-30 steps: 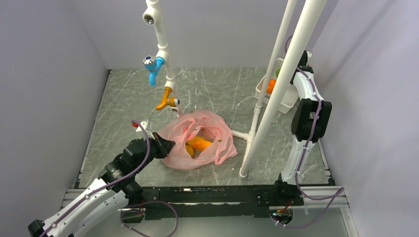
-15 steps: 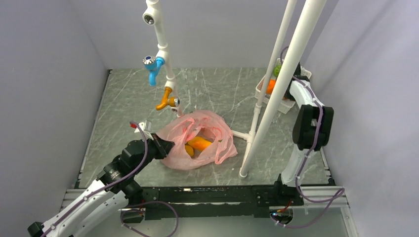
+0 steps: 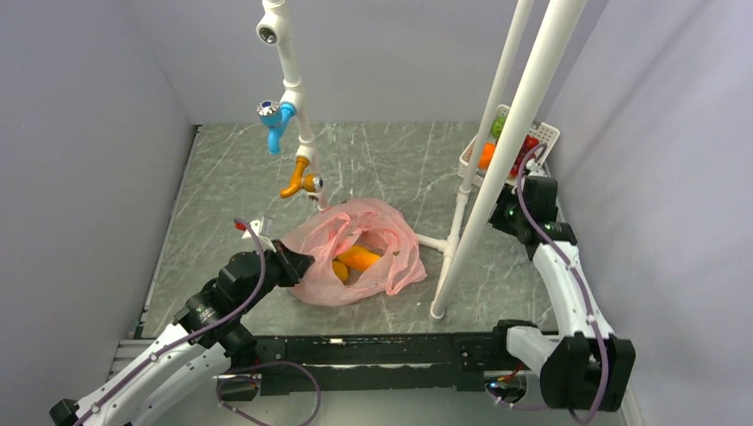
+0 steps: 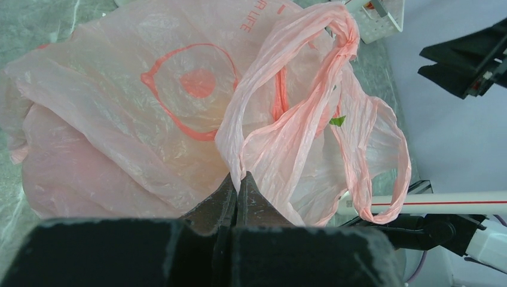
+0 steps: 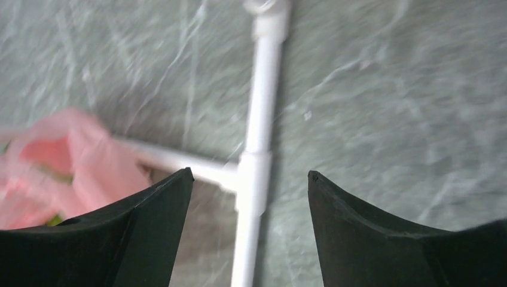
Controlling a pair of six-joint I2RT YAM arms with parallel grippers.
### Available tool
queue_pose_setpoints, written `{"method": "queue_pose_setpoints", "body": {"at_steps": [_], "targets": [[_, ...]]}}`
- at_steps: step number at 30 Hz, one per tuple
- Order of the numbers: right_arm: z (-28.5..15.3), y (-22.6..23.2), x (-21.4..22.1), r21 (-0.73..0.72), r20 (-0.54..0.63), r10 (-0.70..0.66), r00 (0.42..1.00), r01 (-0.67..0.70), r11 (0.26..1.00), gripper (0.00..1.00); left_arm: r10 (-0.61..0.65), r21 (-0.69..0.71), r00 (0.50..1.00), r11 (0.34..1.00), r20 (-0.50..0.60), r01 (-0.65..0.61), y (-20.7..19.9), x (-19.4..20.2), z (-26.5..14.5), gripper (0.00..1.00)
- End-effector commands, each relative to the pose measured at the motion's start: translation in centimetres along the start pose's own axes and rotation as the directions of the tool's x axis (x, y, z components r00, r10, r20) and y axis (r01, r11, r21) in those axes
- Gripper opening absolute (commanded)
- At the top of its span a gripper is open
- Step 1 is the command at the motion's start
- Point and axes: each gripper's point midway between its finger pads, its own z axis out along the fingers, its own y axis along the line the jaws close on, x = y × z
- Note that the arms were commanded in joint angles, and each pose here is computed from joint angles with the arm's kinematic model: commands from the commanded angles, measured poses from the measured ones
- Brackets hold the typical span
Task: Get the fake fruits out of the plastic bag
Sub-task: Take out the fake fruit from the plastic bag.
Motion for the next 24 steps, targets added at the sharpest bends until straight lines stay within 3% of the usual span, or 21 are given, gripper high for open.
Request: {"method": "queue_pose_setpoints", "body": {"at_steps": [1, 5, 7, 11, 19, 24], "targets": [[-3.2, 6.2, 2.6, -0.369, -0.034, -0.069, 0.997, 0.051, 0.928, 0.74, 0.006, 0.048, 1.0, 0.999, 0.02, -0.007, -1.3, -1.0, -0.2, 0.0], [-5.9, 11.5, 4.3, -0.657, -0.07, -0.092, 0.993, 0.024, 0.754, 0.71, -0.001, 0.084, 0.999, 0.997, 0.045, -0.003, -1.8, -1.2, -0.1, 0.0], [-6.8, 14.0, 6.1, -0.735, -0.076, -0.181, 0.981, 0.067, 0.675, 0.71, -0.009, 0.083, 0.999, 0.997, 0.047, 0.005, -1.8, -1.2, 0.0, 0.0], [-7.1, 16.5, 7.6, -0.782, -0.026, -0.302, 0.953, 0.169, 0.6, 0.7, -0.009, 0.078, 1.0, 0.997, 0.029, 0.007, -2.0, -1.1, 0.3, 0.0], [-8.0, 20.9, 9.8, -0.876, 0.002, -0.437, 0.899, 0.212, 0.433, 0.61, -0.034, 0.056, 0.999, 0.998, 0.013, 0.033, -1.5, -0.5, 0.6, 0.0], [-6.7, 23.0, 12.5, -0.882, -0.019, -0.526, 0.85, 0.233, 0.409, 0.62, -0.042, 0.043, 0.999, 0.998, 0.018, 0.041, -1.3, -0.6, 0.6, 0.0]]}}
